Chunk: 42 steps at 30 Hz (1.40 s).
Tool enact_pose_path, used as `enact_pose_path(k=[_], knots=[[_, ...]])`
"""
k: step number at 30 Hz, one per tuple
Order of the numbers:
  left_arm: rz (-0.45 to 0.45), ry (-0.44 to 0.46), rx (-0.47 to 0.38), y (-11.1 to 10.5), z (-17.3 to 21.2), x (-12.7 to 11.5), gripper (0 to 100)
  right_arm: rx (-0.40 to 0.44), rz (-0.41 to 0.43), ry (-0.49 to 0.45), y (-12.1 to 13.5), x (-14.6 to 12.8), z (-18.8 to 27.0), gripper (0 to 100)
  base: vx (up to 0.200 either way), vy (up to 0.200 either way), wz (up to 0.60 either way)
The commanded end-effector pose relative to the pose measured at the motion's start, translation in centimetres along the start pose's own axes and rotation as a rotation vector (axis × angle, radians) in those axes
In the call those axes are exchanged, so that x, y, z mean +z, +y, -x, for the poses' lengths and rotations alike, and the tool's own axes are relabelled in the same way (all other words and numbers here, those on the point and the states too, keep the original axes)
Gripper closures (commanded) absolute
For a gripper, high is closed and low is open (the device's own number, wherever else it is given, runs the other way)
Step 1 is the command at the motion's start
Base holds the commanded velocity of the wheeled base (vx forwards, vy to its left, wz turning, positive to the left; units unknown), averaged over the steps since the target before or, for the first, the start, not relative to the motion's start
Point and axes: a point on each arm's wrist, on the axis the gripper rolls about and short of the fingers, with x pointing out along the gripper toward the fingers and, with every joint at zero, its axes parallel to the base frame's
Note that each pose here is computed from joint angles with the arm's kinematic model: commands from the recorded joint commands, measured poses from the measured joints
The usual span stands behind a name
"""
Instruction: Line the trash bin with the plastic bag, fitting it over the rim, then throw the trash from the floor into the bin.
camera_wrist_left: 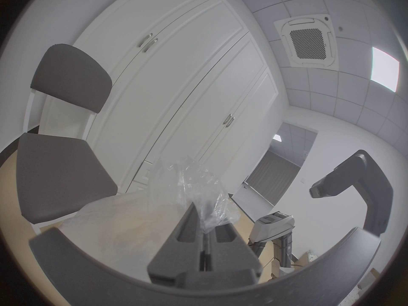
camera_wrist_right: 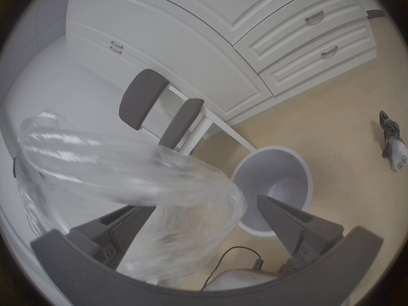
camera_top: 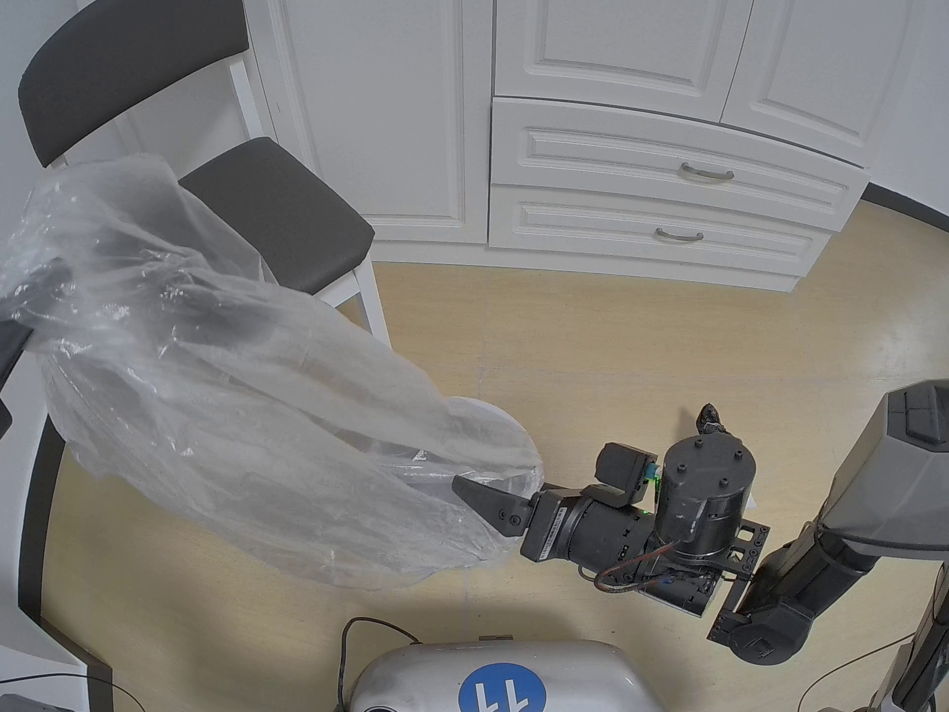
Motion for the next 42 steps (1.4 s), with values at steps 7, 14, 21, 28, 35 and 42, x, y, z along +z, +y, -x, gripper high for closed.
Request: enact_pose_path(k=[7,14,21,28,35,42], knots=[[-0.007,0.008,-0.014,0.2,0.3,-0.6,100,-0.013,0.005,0.030,-0.4,-1.0,-0.3,0,0.000,0.000,0.00],[-0.007,0.008,-0.014,0.2,0.3,-0.6,100,-0.016,0.008,0.032,-0.5,-1.0,-0.3,0,0.000,0.000,0.00],[-0.007,0.009,-0.013,0.2,0.3,-0.6,100,-0.017,0.011,0.029,-0.4,-1.0,-0.2,0,0.000,0.000,0.00],[-0.006,0.014,-0.012,0.2,0.2,-0.7,100,0.001,0.010,0.004,-0.2,-0.7,-0.1,100,0.000,0.000,0.00],[-0.002,0.034,-0.005,0.4,0.0,-1.1,100,0.031,0.012,-0.037,0.1,-0.3,0.3,100,0.000,0.000,0.00],[0.004,0.068,0.008,0.6,-0.3,-1.6,100,0.050,0.107,-0.131,1.2,1.4,2.2,100,0.000,0.000,0.00]])
